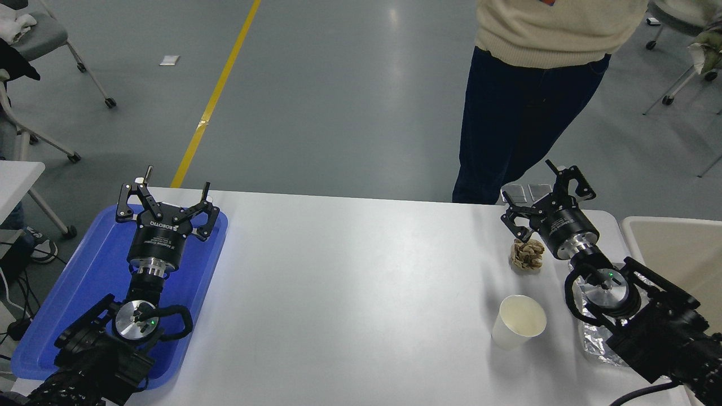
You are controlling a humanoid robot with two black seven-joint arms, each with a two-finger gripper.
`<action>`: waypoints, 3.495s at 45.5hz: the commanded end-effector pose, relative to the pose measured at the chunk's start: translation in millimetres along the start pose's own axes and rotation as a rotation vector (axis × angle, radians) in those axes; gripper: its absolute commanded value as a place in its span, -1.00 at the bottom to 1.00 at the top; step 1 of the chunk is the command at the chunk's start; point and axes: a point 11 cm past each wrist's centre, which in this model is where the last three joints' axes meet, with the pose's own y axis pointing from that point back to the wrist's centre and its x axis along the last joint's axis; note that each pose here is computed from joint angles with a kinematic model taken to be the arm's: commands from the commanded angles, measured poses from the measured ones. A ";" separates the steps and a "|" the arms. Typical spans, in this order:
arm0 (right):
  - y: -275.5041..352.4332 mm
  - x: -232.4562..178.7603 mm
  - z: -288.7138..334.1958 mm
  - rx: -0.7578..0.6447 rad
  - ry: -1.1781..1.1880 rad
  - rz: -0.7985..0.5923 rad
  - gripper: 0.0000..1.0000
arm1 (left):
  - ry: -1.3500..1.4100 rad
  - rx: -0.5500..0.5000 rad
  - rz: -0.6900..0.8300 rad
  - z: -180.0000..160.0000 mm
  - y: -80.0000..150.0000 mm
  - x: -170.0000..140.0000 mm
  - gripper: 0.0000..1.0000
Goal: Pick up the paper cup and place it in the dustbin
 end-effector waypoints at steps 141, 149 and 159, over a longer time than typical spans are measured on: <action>150.9 -213.1 -147.7 -1.442 1.788 -0.543 1.00 | 0.002 0.000 0.003 -0.8 0.6 0.6 1.00; 137.8 -175.5 -134.4 -1.487 1.771 -0.539 1.00 | 0.001 0.000 0.005 -0.7 0.9 1.0 1.00; 116.9 -130.5 -91.5 -1.495 1.765 -0.630 1.00 | 0.000 -0.001 0.005 0.1 0.9 1.1 1.00</action>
